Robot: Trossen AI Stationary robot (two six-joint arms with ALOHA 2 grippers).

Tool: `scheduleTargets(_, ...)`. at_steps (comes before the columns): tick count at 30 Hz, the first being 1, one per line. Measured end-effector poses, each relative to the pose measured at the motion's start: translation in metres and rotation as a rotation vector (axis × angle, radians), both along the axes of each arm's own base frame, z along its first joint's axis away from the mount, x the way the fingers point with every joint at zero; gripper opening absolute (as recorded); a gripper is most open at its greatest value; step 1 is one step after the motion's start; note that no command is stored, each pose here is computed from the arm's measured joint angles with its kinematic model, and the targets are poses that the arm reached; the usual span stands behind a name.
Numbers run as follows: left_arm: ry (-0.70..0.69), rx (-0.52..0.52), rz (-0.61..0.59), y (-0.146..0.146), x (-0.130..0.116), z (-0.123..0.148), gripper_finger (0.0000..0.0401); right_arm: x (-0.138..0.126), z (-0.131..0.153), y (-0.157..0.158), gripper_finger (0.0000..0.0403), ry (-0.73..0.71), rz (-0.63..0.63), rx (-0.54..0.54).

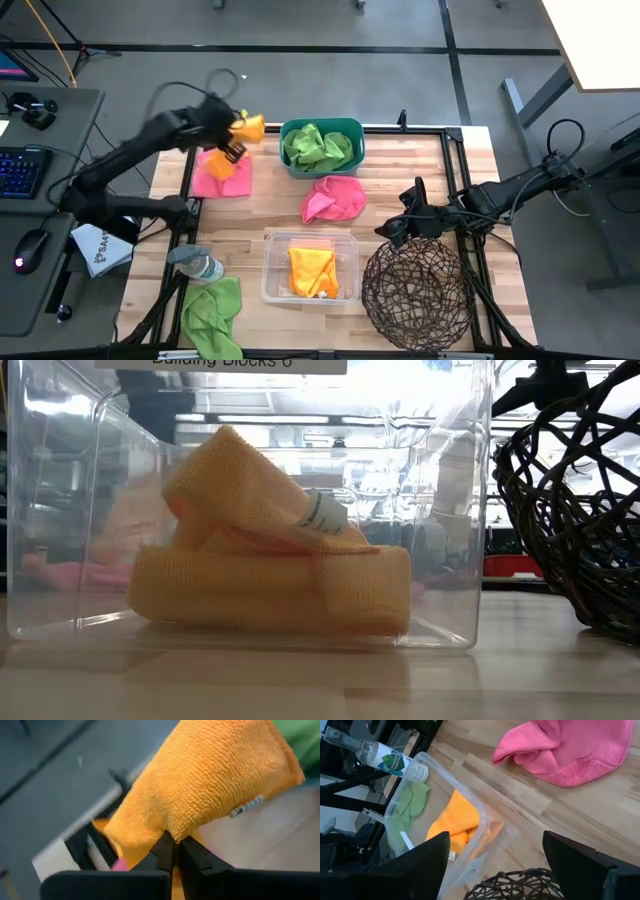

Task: Sort microfiber towel by color & place in baskets
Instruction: Put the light orange microfiber cloth into the transparent bin

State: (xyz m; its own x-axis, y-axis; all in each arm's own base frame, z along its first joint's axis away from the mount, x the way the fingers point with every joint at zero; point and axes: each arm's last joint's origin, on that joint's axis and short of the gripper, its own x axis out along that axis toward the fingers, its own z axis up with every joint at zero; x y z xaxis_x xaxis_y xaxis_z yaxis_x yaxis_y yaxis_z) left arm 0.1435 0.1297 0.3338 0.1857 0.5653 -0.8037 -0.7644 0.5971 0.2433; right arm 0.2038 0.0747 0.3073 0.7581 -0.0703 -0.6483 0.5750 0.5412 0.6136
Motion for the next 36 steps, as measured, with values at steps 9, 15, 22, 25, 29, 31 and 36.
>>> scheduleTargets(9,-0.447,0.263,-0.115,-0.043,-0.028,0.116,0.0001,0.000,0.000,0.000,0.0314,-0.003,0.019,-0.035)
scheduleTargets(15,-0.685,0.199,-0.403,-0.070,-0.007,0.135,0.0000,0.000,0.001,-0.002,0.0314,-0.019,-0.006,-0.104)
scheduleTargets(22,-0.788,-0.037,-0.733,-0.125,0.060,0.110,0.0000,-0.002,0.005,-0.007,0.0314,-0.057,-0.079,-0.221)
scheduleTargets(25,-0.844,-0.134,-0.902,-0.158,0.089,0.103,0.0000,-0.004,0.008,-0.008,0.0314,-0.064,-0.072,-0.253)
scheduleTargets(29,-0.859,-0.205,-1.036,-0.198,0.121,0.088,0.0000,-0.006,0.011,-0.013,0.0314,-0.066,-0.061,-0.292)
scheduleTargets(31,-0.835,-0.254,-1.061,-0.213,0.133,0.078,0.0000,-0.006,0.011,-0.016,0.0314,-0.063,-0.069,-0.303)
scheduleTargets(36,-0.632,-0.342,-1.012,-0.231,0.150,0.041,0.0000,-0.004,0.011,-0.022,0.0314,-0.047,-0.063,-0.335)
